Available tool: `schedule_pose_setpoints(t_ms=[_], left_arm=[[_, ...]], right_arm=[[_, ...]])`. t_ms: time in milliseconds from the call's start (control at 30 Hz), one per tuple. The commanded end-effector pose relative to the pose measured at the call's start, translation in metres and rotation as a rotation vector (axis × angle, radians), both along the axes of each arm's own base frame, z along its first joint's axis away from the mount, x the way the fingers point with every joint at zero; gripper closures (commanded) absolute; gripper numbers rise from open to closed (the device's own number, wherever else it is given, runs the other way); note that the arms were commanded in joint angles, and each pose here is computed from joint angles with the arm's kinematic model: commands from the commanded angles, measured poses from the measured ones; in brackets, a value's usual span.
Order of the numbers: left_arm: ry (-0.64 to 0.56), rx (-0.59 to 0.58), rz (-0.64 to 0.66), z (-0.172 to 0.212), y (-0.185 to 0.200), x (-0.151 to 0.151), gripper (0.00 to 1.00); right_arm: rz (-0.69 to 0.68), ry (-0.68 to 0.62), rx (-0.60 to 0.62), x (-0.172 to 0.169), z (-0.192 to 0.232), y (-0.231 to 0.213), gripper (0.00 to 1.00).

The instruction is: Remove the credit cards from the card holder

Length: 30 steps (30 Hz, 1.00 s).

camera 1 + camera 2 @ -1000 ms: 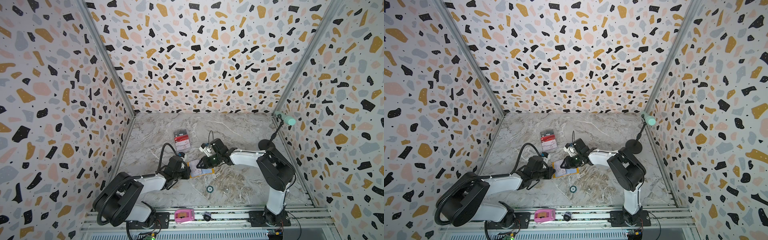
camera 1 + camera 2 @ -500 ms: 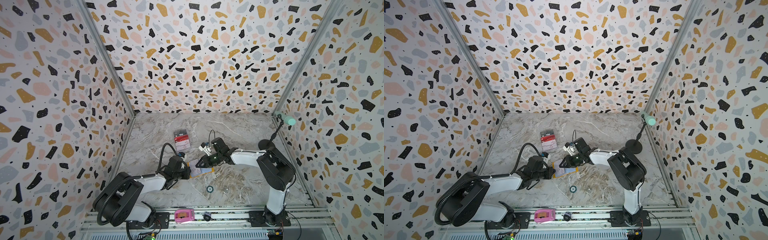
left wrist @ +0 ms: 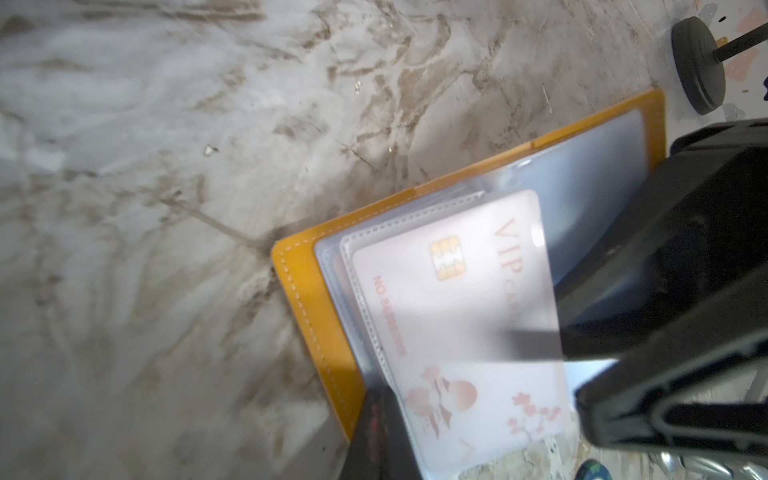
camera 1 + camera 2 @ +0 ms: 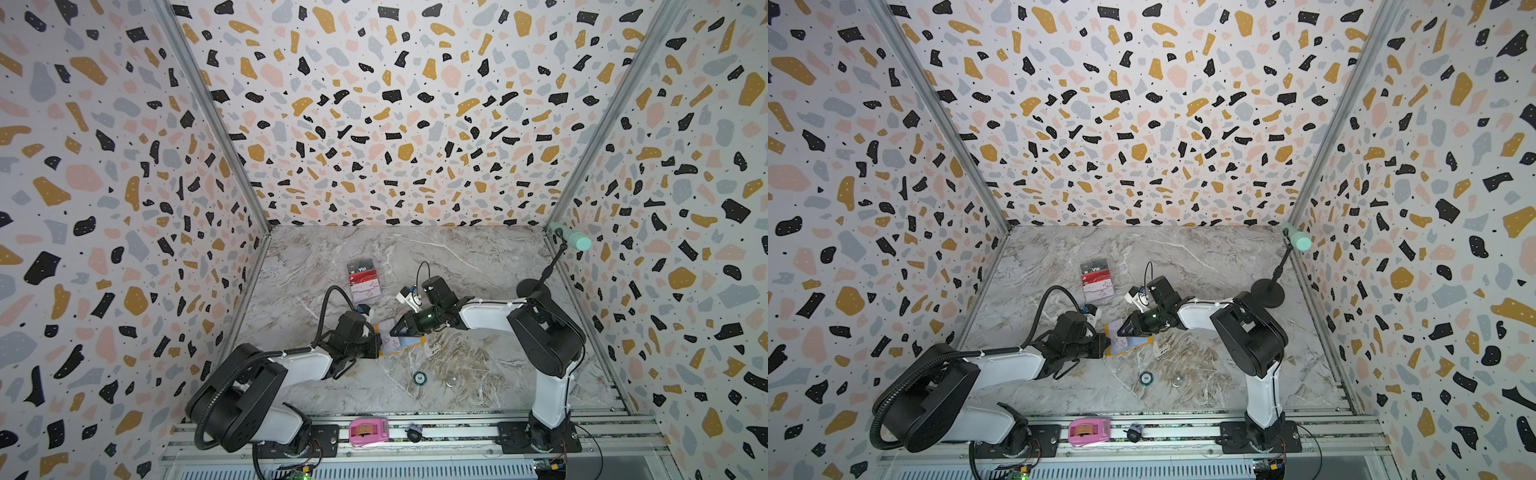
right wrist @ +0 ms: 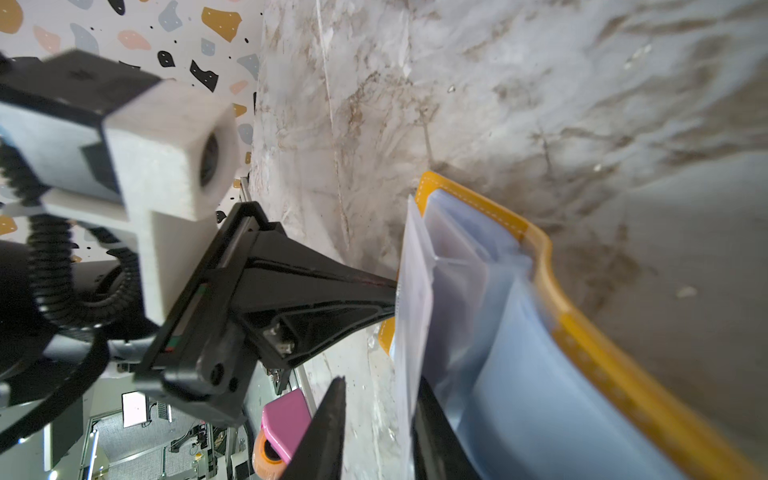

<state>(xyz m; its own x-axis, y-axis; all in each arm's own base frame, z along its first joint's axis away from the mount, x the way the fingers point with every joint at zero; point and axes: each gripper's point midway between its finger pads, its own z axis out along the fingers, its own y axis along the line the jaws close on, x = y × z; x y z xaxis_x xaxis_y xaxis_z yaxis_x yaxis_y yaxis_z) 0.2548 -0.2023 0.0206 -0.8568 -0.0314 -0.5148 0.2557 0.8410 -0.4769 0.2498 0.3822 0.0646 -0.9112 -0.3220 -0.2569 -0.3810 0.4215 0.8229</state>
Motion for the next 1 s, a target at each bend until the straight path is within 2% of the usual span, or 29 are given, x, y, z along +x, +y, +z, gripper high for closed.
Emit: schedule_pose_setpoints(t_ms=[0, 600, 733, 967], left_arm=[[0.094, 0.073, -0.012, -0.024, 0.01, -0.017, 1.0], [0.103, 0.079, -0.016, -0.026, 0.01, -0.017, 1.0], [0.106, 0.081, -0.017, -0.028, 0.01, -0.018, 1.0], [0.106, 0.081, -0.016, -0.028, 0.01, -0.018, 1.0]], right_arm=[[0.035, -0.01, 0.015, -0.005, 0.006, 0.012, 0.71], [0.03, -0.116, -0.166, 0.007, -0.009, 0.006, 0.7], [0.039, -0.127, -0.143, 0.006, -0.001, 0.006, 0.7], [0.076, -0.081, 0.0, -0.002, 0.017, 0.012, 0.72]])
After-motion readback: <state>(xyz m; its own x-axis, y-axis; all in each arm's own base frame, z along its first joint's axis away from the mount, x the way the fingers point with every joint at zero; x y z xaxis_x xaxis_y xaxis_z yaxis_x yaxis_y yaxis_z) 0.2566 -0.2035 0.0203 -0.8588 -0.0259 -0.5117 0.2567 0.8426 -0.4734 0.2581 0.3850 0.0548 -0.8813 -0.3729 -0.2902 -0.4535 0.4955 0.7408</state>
